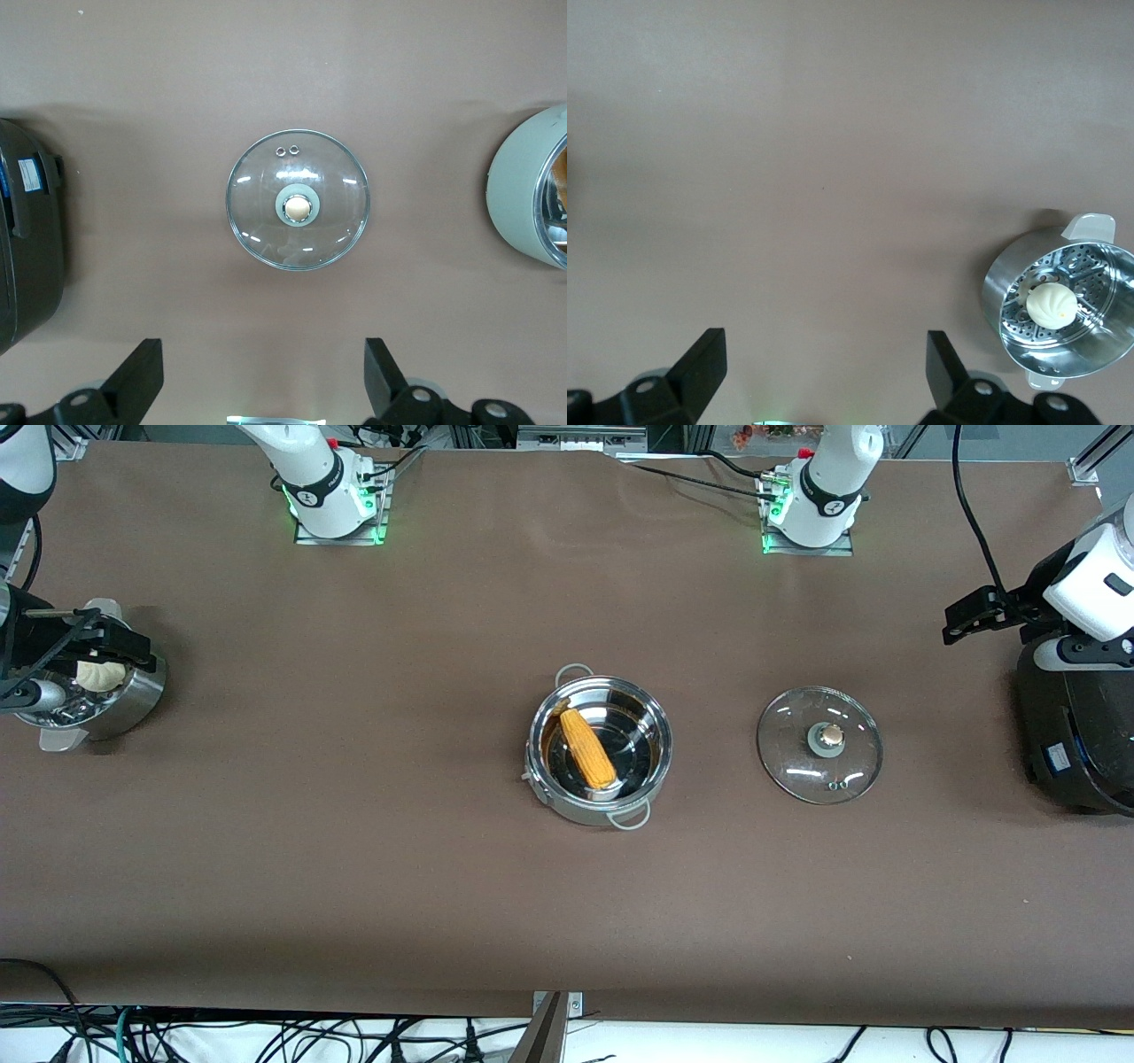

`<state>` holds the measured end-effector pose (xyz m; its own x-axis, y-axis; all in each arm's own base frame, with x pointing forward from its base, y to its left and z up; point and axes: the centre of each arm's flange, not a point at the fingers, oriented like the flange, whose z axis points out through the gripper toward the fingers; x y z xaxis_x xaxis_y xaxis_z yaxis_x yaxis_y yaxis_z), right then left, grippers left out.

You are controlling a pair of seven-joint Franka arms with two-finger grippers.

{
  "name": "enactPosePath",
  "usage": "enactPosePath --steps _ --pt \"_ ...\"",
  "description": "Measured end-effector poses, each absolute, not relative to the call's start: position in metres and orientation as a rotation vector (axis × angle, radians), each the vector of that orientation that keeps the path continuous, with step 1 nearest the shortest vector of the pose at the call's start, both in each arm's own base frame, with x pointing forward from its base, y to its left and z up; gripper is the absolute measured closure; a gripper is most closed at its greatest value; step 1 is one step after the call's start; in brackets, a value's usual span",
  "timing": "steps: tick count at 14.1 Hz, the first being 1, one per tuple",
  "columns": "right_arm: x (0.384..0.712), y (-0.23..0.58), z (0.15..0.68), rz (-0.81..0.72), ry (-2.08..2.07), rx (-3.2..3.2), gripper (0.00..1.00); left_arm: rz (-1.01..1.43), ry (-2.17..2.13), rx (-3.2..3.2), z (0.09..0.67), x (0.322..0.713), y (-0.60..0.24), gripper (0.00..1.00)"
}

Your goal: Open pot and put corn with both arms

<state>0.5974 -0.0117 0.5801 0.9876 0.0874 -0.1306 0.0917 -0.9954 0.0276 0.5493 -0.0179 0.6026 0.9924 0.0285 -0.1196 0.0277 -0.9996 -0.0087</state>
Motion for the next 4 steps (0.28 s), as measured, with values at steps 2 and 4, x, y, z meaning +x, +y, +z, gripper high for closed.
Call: enactPosePath --steps 2,4 --pt "0.5974 -0.0131 0.5800 -0.202 0.136 3.099 0.00 0.188 -0.044 -3.129 0.6026 0.5493 -0.0179 0.00" --pt "0.5973 -0.0145 0.5800 -0.202 0.133 3.099 0.00 0.188 -0.045 -3.129 0.6026 0.5493 -0.0176 0.00"
